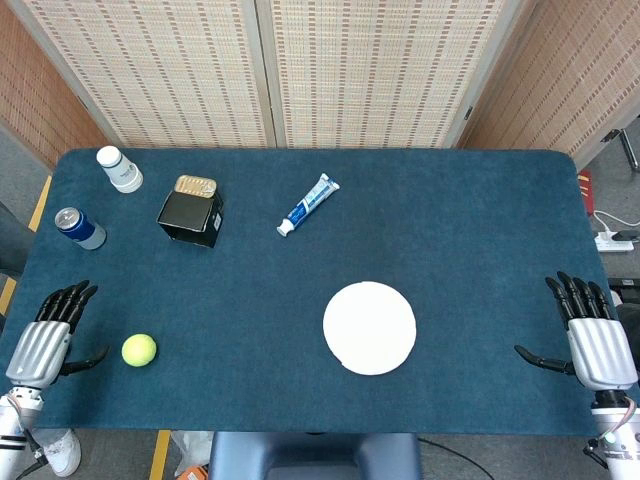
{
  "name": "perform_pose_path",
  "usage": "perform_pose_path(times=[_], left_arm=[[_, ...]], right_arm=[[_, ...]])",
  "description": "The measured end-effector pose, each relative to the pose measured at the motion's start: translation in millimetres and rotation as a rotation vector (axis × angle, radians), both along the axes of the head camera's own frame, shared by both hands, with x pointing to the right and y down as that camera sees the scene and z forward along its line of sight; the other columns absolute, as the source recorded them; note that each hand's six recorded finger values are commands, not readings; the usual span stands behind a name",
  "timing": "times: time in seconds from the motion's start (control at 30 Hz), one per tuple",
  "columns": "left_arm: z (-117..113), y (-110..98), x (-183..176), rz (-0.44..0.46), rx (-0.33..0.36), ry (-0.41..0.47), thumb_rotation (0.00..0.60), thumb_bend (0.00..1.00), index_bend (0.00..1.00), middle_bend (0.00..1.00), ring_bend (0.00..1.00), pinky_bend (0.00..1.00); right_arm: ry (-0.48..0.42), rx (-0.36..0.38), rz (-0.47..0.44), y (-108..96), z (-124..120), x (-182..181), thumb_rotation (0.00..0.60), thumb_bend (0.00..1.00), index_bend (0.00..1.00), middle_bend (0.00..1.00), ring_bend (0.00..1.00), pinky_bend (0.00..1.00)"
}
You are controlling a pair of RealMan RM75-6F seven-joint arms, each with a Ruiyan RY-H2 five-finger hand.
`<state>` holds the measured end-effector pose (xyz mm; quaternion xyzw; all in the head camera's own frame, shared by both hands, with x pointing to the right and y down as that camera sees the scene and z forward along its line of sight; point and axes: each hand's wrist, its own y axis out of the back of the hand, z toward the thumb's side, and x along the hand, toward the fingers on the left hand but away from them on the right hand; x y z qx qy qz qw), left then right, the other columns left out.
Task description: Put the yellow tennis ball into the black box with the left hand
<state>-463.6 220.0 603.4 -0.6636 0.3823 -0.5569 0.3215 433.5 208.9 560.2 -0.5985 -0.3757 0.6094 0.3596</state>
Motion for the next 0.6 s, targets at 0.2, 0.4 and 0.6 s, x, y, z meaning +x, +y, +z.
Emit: perform_pose_path(times=[0.2,0.4,0.6], left_arm=[[-2,-2,3,-0.005,0.012,0.015,0.401,0.23,0.00,0.00,0.00,0.00],[-6,-7,6,0.005,0.027,0.019,0.406,0.23,0.00,0.00,0.00,0.00],[-10,-12,9,0.018,0.045,0.024,0.386,0.23,0.03,0.02,0.01,0.05]], right_arm=[[0.001,0.001,0.002,2,-1,1,0.521,0.00,0.05,0.00,0.00,0.00],[-0.002,0.010,0.005,1,-3,2,0.522,0.00,0.05,0.00,0.00,0.00],[0.002,0.009,-0.002,-1,-1,0,0.521,0.00,0.05,0.00,0.00,0.00]])
